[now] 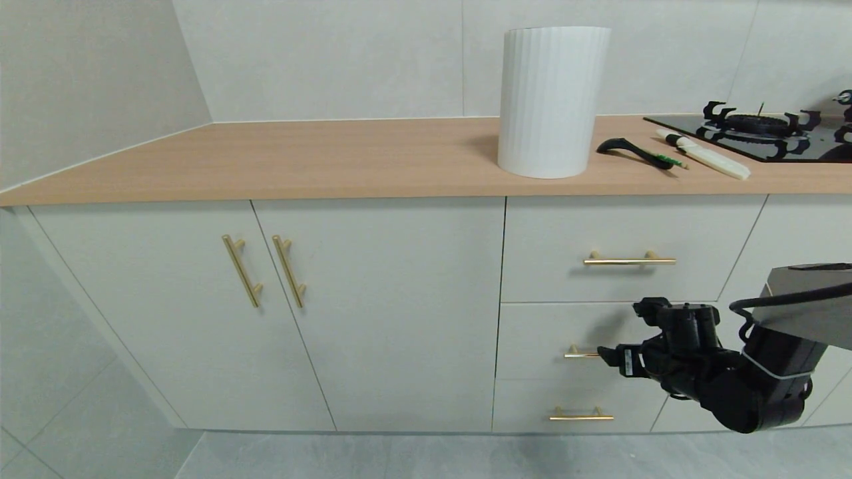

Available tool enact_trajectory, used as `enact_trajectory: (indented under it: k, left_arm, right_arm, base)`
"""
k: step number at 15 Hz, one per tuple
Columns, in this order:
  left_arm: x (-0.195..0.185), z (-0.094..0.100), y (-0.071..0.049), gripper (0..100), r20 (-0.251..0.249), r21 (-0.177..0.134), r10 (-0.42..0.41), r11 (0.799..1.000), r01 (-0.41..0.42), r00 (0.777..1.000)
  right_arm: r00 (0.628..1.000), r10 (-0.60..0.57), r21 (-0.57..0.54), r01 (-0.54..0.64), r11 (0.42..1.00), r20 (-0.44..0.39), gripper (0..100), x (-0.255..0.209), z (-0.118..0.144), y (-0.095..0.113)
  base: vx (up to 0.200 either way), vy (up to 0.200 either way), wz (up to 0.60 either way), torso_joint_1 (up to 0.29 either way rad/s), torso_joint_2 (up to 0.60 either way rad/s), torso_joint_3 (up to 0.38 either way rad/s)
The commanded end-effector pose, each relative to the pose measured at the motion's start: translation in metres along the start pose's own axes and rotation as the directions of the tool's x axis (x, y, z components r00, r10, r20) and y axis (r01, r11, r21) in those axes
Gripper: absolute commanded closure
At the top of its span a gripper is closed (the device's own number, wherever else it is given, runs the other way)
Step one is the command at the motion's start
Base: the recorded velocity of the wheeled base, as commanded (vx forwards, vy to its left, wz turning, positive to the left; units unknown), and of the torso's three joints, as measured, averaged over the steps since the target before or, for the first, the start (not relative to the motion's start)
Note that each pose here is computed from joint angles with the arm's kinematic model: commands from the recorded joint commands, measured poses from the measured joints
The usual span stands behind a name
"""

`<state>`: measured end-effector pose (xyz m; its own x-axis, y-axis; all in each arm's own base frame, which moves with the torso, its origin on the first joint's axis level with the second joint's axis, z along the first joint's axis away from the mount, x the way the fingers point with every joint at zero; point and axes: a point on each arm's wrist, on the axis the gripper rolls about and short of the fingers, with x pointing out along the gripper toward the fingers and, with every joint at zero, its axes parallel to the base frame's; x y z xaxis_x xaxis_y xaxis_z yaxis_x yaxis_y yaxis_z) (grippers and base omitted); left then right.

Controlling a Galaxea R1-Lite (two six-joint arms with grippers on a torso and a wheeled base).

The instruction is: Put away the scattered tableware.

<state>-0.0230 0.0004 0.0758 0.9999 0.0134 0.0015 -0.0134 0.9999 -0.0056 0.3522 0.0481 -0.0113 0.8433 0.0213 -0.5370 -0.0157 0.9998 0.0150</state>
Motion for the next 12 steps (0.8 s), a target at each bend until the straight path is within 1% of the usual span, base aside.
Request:
enact_trajectory:
  k: [1, 4, 8, 12]
  left_arm:
    - [0.000, 0.000, 0.000, 0, -0.001, -0.001, 0.000, 1.000, 0.000, 1.000]
    - [0.000, 0.000, 0.000, 0, -0.001, -0.001, 0.000, 1.000, 0.000, 1.000]
    - [0.000, 0.000, 0.000, 0, 0.000, -0.001, 0.000, 1.000, 0.000, 1.000]
    - [0.000, 0.000, 0.000, 0, 0.000, -0.001, 0.000, 1.000, 0.000, 1.000]
  right_arm:
    - [1.000, -0.006, 0.002, 0.006, 1.000, -0.016, 0, 0.014, -0.008, 0.000]
    - [1.000, -0.024, 0.008, 0.024, 1.000, -0.012, 0, 0.028, -0.010, -0.003]
    - [0.998, -0.039, 0.001, 0.039, 0.999, -0.044, 0, 0.038, -0.023, -0.004]
    - [0.997, -0.041, -0.005, 0.041, 0.999, -0.063, 0, 0.040, -0.027, -0.005]
  base:
    - [0.000, 0.000, 0.00, 0.000, 0.00, 0.000]
    - [0.000, 0.000, 0.00, 0.000, 0.00, 0.000]
    - [0.000, 0.000, 0.00, 0.000, 0.00, 0.000]
    - [0.000, 0.000, 0.00, 0.000, 0.00, 0.000]
